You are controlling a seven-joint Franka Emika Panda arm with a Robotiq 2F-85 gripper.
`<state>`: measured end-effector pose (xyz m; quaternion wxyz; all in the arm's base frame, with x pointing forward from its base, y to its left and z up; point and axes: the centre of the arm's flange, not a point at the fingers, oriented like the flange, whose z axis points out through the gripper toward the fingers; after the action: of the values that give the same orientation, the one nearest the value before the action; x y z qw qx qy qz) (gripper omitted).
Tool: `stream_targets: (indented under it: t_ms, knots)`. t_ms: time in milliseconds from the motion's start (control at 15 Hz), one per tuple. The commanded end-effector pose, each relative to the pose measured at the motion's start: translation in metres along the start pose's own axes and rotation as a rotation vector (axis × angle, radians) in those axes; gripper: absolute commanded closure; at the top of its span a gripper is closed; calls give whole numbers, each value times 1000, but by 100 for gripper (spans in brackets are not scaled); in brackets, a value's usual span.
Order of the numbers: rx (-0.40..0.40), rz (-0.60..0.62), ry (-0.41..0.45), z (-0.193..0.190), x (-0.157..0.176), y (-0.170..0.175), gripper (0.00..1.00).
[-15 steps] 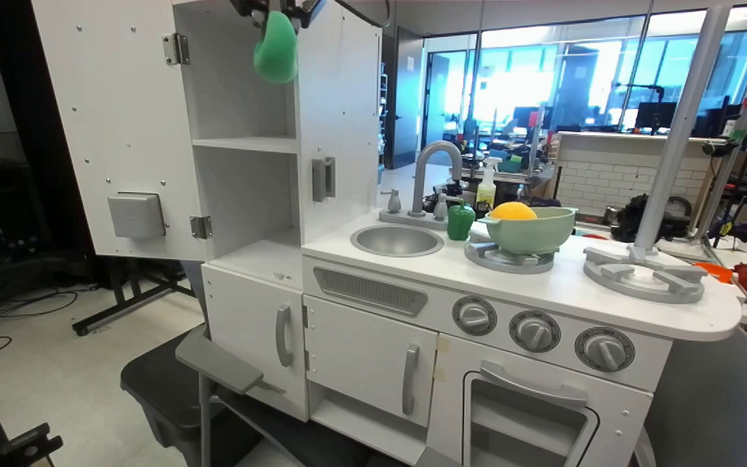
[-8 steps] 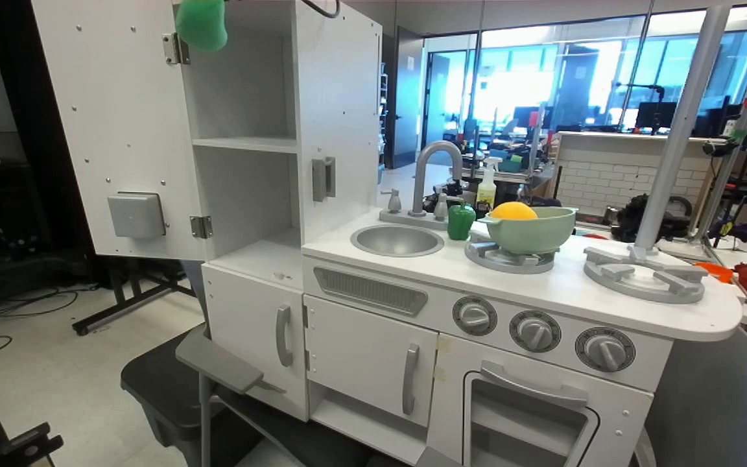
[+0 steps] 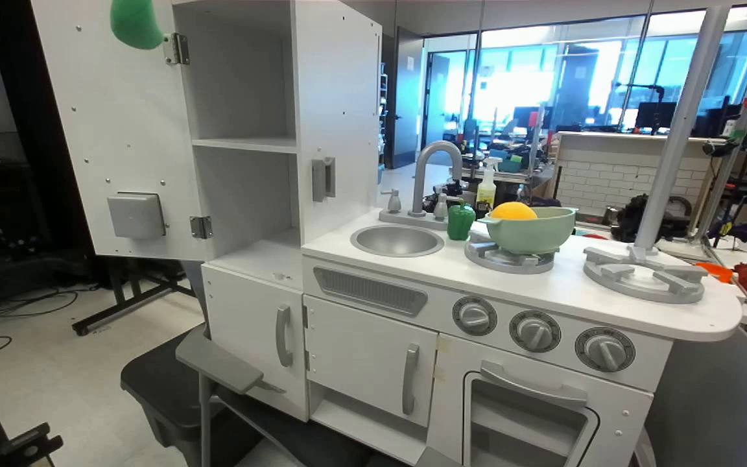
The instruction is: Put the green and orange sponges inside the top part of the fridge then close it
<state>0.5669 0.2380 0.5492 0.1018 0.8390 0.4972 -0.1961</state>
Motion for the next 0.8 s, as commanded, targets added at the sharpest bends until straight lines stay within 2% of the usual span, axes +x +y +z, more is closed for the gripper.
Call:
stream_targets:
  t_ms: [0, 400, 733]
  knots:
    - [-72, 82, 148, 39, -24, -65, 96]
    - [-186, 211, 292, 55, -10, -118, 96]
    - [-229, 402, 483, 98, 7, -163, 96]
